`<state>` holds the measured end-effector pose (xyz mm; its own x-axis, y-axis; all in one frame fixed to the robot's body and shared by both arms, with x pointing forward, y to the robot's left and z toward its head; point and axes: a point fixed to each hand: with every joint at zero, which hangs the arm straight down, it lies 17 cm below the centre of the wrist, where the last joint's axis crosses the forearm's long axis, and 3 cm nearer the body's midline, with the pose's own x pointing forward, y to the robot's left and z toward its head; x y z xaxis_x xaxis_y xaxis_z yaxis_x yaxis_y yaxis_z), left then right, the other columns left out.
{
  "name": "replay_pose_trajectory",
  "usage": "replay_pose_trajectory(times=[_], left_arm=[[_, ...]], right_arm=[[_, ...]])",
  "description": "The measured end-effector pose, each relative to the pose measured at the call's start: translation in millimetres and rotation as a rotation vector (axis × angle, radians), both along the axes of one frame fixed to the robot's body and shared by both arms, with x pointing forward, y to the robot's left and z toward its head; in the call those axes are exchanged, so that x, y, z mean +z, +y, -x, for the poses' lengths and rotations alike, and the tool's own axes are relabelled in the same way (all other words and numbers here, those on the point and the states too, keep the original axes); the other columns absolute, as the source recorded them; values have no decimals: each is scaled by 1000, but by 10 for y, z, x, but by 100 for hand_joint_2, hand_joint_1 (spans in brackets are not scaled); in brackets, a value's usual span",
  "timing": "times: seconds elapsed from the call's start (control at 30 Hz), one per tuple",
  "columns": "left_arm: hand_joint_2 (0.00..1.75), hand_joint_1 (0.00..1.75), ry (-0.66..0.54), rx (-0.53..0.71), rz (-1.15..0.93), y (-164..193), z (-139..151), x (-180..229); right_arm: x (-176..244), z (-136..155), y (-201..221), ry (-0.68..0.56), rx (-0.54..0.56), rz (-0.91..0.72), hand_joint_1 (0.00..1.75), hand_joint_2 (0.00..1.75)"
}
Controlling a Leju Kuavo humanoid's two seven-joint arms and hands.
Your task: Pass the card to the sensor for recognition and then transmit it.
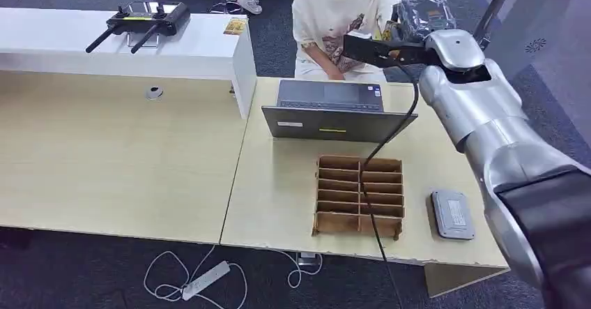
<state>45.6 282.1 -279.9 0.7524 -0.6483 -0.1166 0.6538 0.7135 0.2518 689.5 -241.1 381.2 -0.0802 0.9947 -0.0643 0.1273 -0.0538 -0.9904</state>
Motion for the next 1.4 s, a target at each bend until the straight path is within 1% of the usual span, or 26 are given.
replay_pose_trajectory(times=[0.4, 0.43, 0.47, 0.67, 0.9, 1.2, 1.33, 1.4], left_arm=[[175, 0, -4, -16, -6, 21, -18, 2], [175, 0, -4, -17, -7, 24, -18, 2], [175, 0, -5, -18, -7, 24, -20, 2], [175, 0, -4, -20, -10, 30, -20, 3], [175, 0, -4, -19, -14, 37, -20, 4], [175, 0, -11, -17, -22, 57, -34, 6], [175, 0, -17, -16, -27, 66, -44, 8], [175, 0, -18, -16, -28, 68, -46, 8]], right_arm=[[-28, -1, -30, 0, -12, 7, 175, 175], [-33, 0, -34, 1, -13, 8, 56, 175], [-37, -1, -46, 1, -17, 7, 0, 175], [-63, -1, -71, 2, -23, -5, 0, 175], [-18, 4, -63, -31, 8, -148, 0, 175], [96, 10, -165, -80, 36, -386, 0, 175], [154, 24, -324, -125, 49, -512, 0, 175], [194, 44, -424, -161, 66, -608, 0, 175]])
